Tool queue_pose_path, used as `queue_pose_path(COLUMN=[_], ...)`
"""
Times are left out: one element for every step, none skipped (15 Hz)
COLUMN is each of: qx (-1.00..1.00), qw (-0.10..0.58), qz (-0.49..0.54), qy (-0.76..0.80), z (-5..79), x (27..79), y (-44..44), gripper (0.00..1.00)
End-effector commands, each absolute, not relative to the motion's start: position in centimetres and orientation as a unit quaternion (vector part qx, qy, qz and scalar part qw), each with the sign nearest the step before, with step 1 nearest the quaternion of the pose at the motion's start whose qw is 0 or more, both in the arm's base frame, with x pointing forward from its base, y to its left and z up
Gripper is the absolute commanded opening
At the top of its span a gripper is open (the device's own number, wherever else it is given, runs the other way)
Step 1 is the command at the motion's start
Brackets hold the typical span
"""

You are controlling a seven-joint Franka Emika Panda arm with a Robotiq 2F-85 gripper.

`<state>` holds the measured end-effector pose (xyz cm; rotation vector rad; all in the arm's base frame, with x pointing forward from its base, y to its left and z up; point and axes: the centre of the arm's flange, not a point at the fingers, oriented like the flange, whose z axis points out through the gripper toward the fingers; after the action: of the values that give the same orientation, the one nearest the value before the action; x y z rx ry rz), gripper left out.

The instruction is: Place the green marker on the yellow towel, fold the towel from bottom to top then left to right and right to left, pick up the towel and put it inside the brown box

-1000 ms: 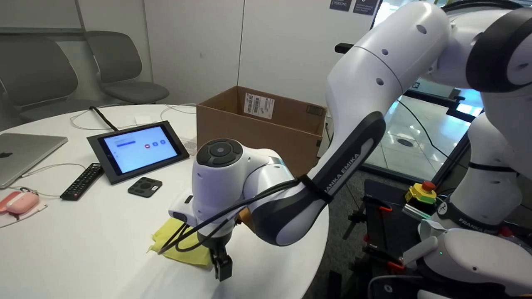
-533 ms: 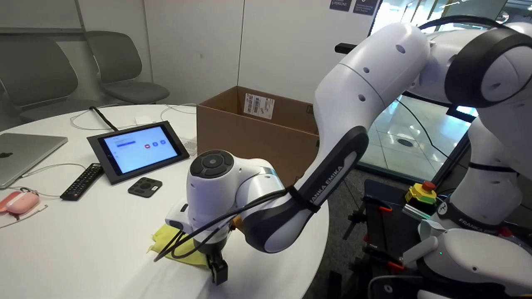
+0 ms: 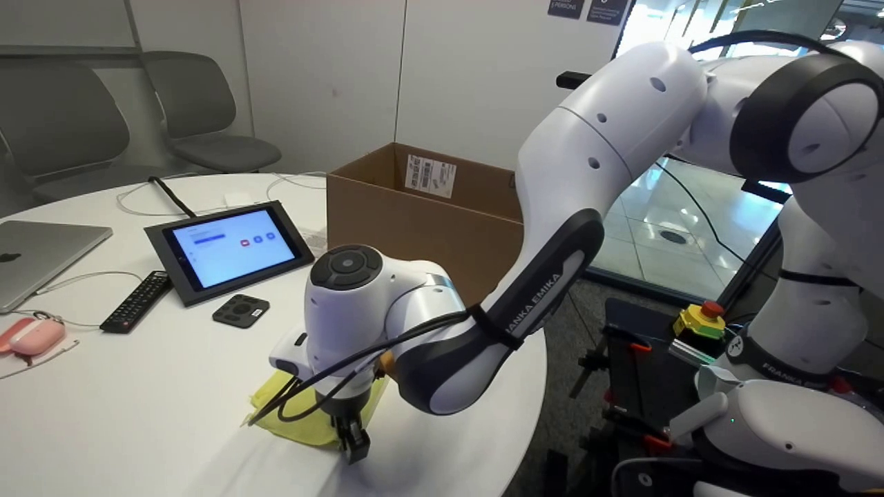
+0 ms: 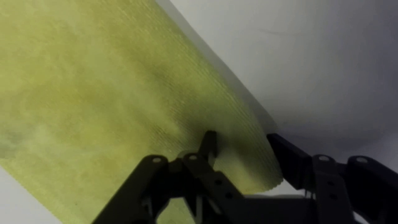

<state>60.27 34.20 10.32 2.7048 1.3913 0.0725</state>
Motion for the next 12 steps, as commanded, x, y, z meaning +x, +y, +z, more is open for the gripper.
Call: queue_pose_path(qx=[0.889, 0.89, 0.894, 0.898, 0.904, 0.91, 0.92, 0.929, 0.937, 0.946, 0.953, 0.958], qw=[0.041, 0.04, 0.036, 0.031, 0.025, 0.021, 0.009, -0.003, -0.013, -0.023, -0.033, -0.041], qz=[0.024, 0.026, 0.028, 0.03, 0.032, 0.032, 0.032, 0.034, 0.032, 0.034, 0.037, 0.04], qy=[0.455, 0.453, 0.445, 0.438, 0.425, 0.412, 0.39, 0.367, 0.349, 0.322, 0.3, 0.28], z=[10.1, 10.3, 10.6, 10.8, 11.2, 11.4, 11.9, 12.1, 12.4, 12.8, 13.2, 13.5], x=[61.2, 61.3, 61.3, 61.3, 61.4, 61.5, 61.5, 61.5, 61.4, 61.4, 61.5, 61.5], y=[34.2, 34.2, 34.3, 34.3, 34.2, 34.1, 34.0, 33.7, 33.5, 33.1, 32.8, 32.5], gripper=[0.16, 0.09, 0.04, 0.04, 0.02, 0.06, 0.01, 0.04, 0.04, 0.04, 0.04, 0.04])
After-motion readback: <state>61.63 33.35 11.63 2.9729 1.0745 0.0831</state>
